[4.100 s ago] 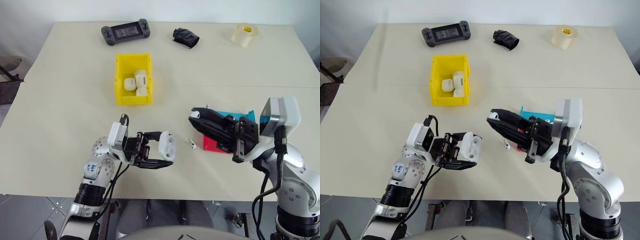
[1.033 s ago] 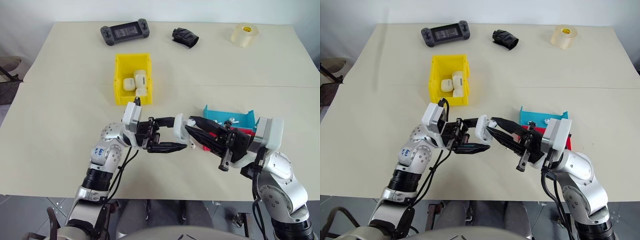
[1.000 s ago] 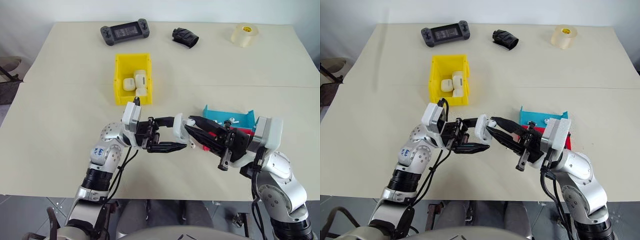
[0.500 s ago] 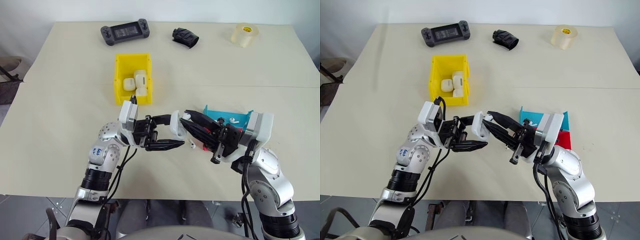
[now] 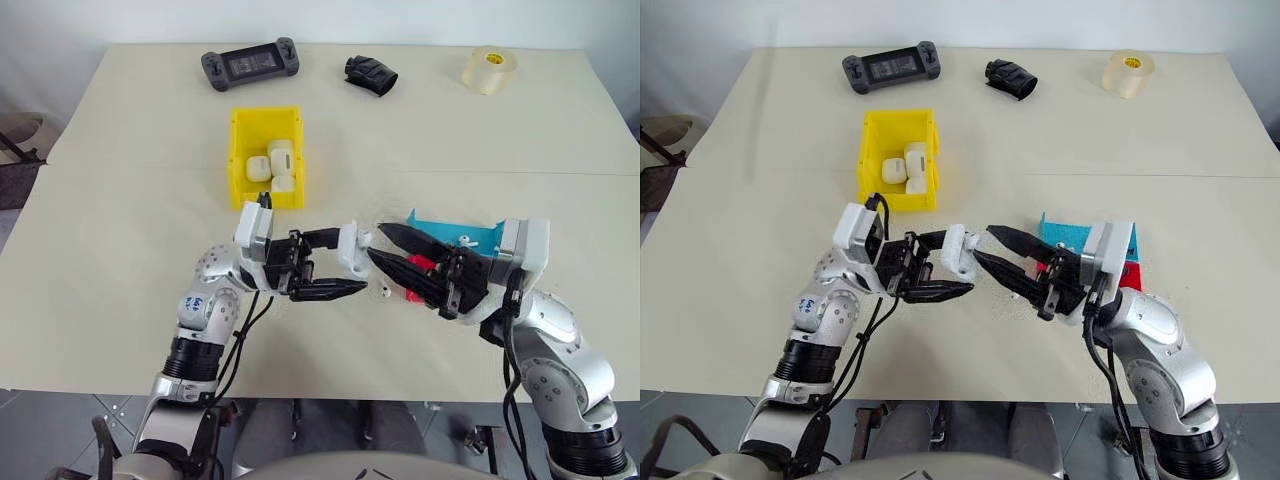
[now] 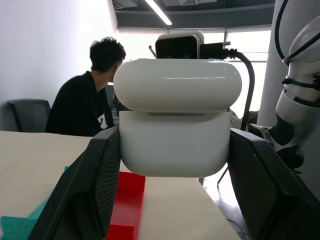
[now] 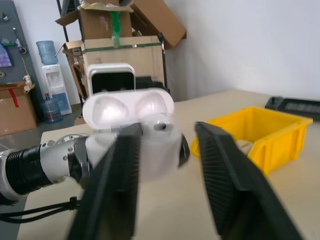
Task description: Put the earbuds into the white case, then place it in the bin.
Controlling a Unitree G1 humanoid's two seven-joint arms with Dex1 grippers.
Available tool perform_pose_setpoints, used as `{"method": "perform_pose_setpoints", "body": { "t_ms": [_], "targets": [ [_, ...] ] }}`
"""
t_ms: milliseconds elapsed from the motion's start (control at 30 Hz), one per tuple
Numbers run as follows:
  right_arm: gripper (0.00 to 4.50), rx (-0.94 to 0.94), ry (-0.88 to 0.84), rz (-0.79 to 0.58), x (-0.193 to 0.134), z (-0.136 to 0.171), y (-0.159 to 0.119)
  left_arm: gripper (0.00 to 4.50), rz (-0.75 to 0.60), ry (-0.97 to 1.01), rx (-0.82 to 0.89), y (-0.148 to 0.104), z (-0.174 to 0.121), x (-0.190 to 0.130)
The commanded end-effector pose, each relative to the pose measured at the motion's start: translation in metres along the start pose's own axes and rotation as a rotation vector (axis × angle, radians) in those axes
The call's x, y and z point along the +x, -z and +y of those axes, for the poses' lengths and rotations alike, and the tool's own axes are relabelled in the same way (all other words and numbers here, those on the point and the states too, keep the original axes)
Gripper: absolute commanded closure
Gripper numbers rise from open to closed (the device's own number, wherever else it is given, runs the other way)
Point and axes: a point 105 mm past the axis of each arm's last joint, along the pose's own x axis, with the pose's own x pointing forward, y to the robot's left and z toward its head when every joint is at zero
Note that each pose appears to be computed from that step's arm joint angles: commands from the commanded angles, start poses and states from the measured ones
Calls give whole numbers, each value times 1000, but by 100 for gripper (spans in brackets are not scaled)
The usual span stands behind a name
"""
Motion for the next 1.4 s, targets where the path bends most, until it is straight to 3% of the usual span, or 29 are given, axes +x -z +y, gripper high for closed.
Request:
{"method": "perform_pose_setpoints", "body": {
  "t_ms": [33, 167, 267, 633, 700, 833, 1133, 1400],
  "targets": [
    [139, -1, -34, 16, 0, 6, 0, 171, -51, 23, 47, -11, -2, 7],
    [9, -70, 4, 33, -11, -2, -10, 171, -34, 15, 51, -8, -3, 3],
    [3, -85, 23, 88, -26, -5, -10, 171, -6, 12, 64, -4, -4, -1],
    [3, -240, 276, 465, -162, -56, -4, 171, 36, 42, 74, 10, -22, -5],
    [3, -261, 293, 507, -174, -62, -4, 171, 29, 38, 74, 12, -22, -3],
    [3, -265, 322, 523, -175, -81, -9, 171, 13, 34, 69, 14, -25, 2],
    [3, -268, 245, 828, -140, -137, -17, 171, 7, 5, 77, 15, -27, 3],
    [3, -260, 130, 1050, -116, -173, -5, 171, 1, -19, 87, 17, -28, 4]
  ]
}}
